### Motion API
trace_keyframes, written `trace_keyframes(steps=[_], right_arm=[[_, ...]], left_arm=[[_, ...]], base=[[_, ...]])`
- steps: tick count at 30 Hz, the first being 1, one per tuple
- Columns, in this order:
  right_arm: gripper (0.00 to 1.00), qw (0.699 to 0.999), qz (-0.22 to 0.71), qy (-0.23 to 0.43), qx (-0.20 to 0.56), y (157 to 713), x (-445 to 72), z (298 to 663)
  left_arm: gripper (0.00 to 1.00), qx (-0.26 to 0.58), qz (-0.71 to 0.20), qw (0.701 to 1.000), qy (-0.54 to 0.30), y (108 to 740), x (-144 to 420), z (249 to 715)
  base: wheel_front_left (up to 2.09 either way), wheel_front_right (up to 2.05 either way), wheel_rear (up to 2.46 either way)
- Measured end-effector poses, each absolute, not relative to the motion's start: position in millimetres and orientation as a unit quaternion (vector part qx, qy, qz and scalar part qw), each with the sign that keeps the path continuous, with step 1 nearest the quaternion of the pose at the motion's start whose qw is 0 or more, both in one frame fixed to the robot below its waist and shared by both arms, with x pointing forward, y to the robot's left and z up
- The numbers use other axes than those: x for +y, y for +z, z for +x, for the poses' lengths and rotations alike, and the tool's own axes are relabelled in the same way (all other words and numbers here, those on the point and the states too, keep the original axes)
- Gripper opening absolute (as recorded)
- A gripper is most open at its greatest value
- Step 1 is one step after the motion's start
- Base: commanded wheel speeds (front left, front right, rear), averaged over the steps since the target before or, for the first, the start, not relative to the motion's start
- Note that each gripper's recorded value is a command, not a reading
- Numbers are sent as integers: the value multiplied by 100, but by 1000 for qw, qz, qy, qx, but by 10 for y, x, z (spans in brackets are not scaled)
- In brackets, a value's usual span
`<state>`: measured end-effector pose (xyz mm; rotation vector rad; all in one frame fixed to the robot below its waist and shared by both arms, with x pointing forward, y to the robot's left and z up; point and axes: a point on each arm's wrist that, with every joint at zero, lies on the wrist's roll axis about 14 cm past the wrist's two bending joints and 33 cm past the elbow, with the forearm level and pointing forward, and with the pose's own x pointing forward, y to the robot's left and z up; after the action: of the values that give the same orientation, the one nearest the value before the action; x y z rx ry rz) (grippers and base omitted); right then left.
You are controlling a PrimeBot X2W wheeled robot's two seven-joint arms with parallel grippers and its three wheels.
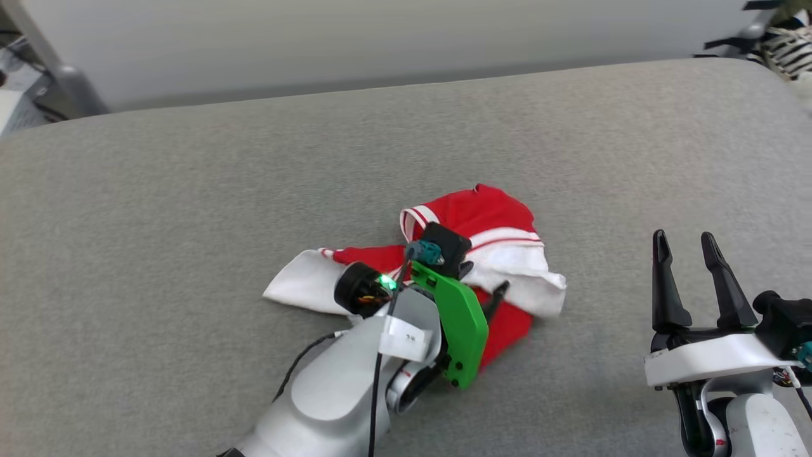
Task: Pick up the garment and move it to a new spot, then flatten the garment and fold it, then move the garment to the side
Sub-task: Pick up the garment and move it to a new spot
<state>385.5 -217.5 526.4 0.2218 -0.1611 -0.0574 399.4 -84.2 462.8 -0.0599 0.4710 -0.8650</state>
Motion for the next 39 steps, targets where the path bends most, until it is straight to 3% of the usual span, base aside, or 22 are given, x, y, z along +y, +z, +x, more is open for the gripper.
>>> trace_keyframes(steps=[7, 17, 27, 32, 39], right_arm=[[100, 989, 107, -56, -82, 5271, -2353, 3728], [100, 991, 107, -29, -68, 5191, -2167, 3753], [100, 991, 111, 14, -73, 5244, -1878, 3776], [100, 991, 109, 32, -75, 5270, -1764, 3750], [100, 991, 108, 51, -66, 5229, -1639, 3716]], left_arm=[[100, 220, -46, 858, -463, 4620, -1154, 3780], [100, 136, -87, 893, -420, 5074, -922, 4005], [100, -5, -75, 966, -249, 5557, 397, 4418], [100, -6, -70, 983, -171, 5344, 1010, 4216], [100, -19, -105, 990, -91, 5275, 1456, 3917]], base=[[0, 0, 0], [0, 0, 0], [0, 0, 0], [0, 0, 0], [0, 0, 0]])
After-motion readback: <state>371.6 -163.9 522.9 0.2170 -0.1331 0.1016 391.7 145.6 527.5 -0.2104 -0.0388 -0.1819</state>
